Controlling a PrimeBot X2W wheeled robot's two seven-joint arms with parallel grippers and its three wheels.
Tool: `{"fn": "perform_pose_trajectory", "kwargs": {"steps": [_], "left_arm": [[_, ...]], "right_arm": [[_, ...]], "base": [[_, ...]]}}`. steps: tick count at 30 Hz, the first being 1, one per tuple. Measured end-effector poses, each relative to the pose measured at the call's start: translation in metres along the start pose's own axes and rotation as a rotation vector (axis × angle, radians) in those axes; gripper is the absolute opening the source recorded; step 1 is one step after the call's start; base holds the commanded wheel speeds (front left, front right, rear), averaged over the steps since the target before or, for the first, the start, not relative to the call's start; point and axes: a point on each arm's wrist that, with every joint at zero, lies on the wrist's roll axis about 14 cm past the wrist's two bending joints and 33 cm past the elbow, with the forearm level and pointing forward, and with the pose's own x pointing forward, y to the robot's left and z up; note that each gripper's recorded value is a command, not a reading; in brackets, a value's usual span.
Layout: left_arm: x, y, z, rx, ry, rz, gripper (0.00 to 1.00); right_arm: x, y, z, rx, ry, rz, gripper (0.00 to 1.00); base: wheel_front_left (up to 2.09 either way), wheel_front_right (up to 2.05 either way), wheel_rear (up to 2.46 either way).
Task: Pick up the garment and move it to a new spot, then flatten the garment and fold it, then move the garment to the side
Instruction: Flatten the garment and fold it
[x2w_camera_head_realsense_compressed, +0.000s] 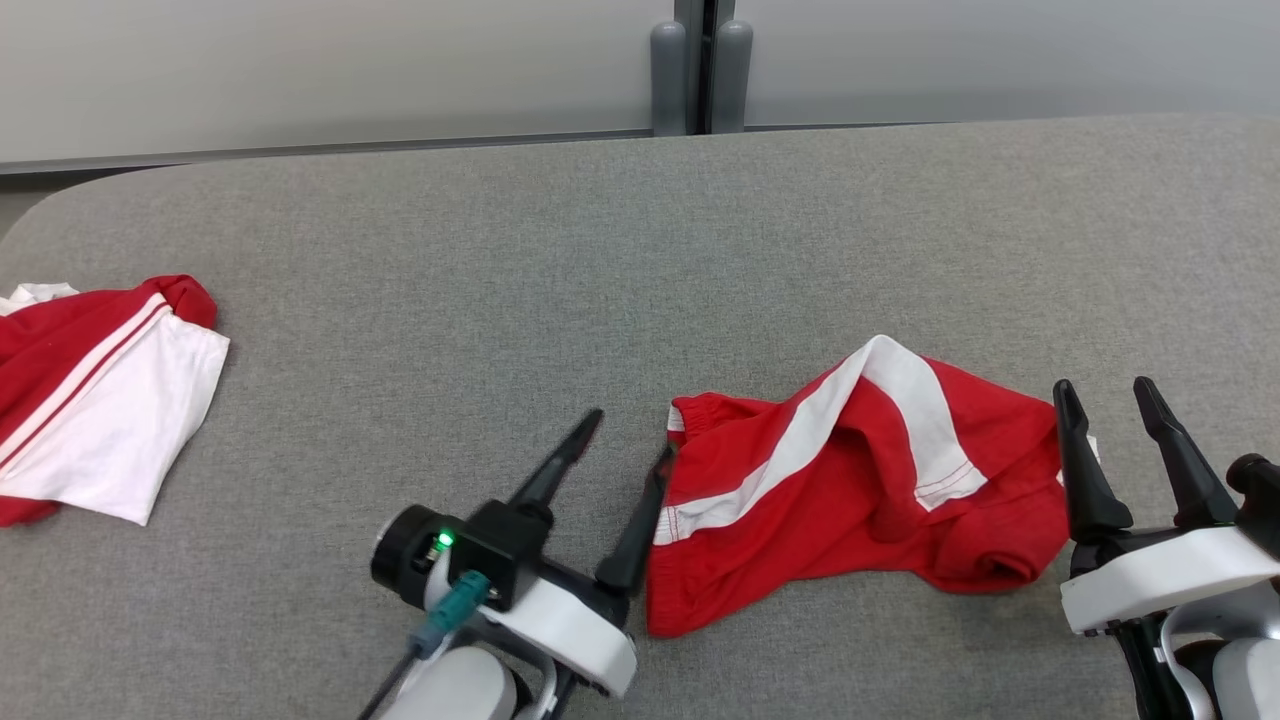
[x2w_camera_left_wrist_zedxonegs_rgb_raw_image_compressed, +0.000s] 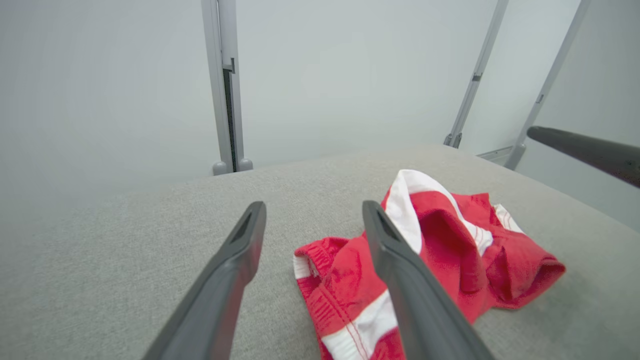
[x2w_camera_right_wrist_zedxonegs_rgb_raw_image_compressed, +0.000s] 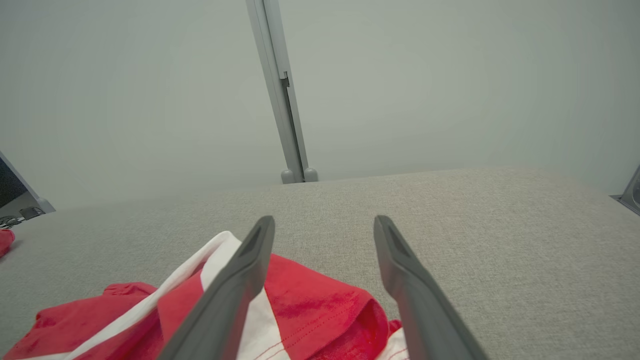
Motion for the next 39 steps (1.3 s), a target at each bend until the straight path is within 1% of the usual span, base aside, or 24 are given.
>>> {"fn": "perform_pose_trajectory", "kwargs": {"steps": [3, 4, 8, 10, 15, 20, 24, 39], "left_arm": [[0.001, 0.028, 0.034, -0.020, -0.114, 0.114, 1.00], [-0.003, 0.049, 0.052, -0.023, -0.170, 0.189, 1.00], [-0.017, 0.086, 0.086, 0.009, -0.272, 0.304, 1.00], [-0.026, 0.102, 0.094, 0.034, -0.291, 0.347, 1.00], [-0.053, 0.138, 0.090, 0.072, -0.270, 0.442, 1.00], [-0.074, 0.153, 0.064, 0.074, -0.186, 0.478, 1.00], [-0.084, 0.153, 0.052, 0.068, -0.148, 0.489, 1.00], [-0.083, 0.146, 0.048, 0.061, -0.127, 0.475, 1.00]], "right_arm": [[-0.002, 0.002, 0.003, -0.011, -0.007, 0.006, 1.00], [-0.003, 0.004, 0.004, -0.017, -0.009, 0.011, 1.00], [-0.006, 0.008, 0.004, -0.020, -0.002, 0.021, 1.00], [-0.006, 0.011, 0.005, -0.022, -0.004, 0.027, 1.00], [-0.010, 0.015, 0.004, -0.033, 0.004, 0.039, 1.00], [-0.013, 0.019, 0.006, -0.052, 0.004, 0.053, 1.00], [-0.018, 0.021, 0.006, -0.056, 0.006, 0.055, 1.00], [-0.018, 0.023, 0.006, -0.058, 0.007, 0.059, 1.00]], "base": [[0.00, 0.00, 0.00], [0.00, 0.00, 0.00], [0.00, 0.00, 0.00], [0.00, 0.00, 0.00], [0.00, 0.00, 0.00], [0.00, 0.00, 0.00], [0.00, 0.00, 0.00], [0.00, 0.00, 0.00]]}}
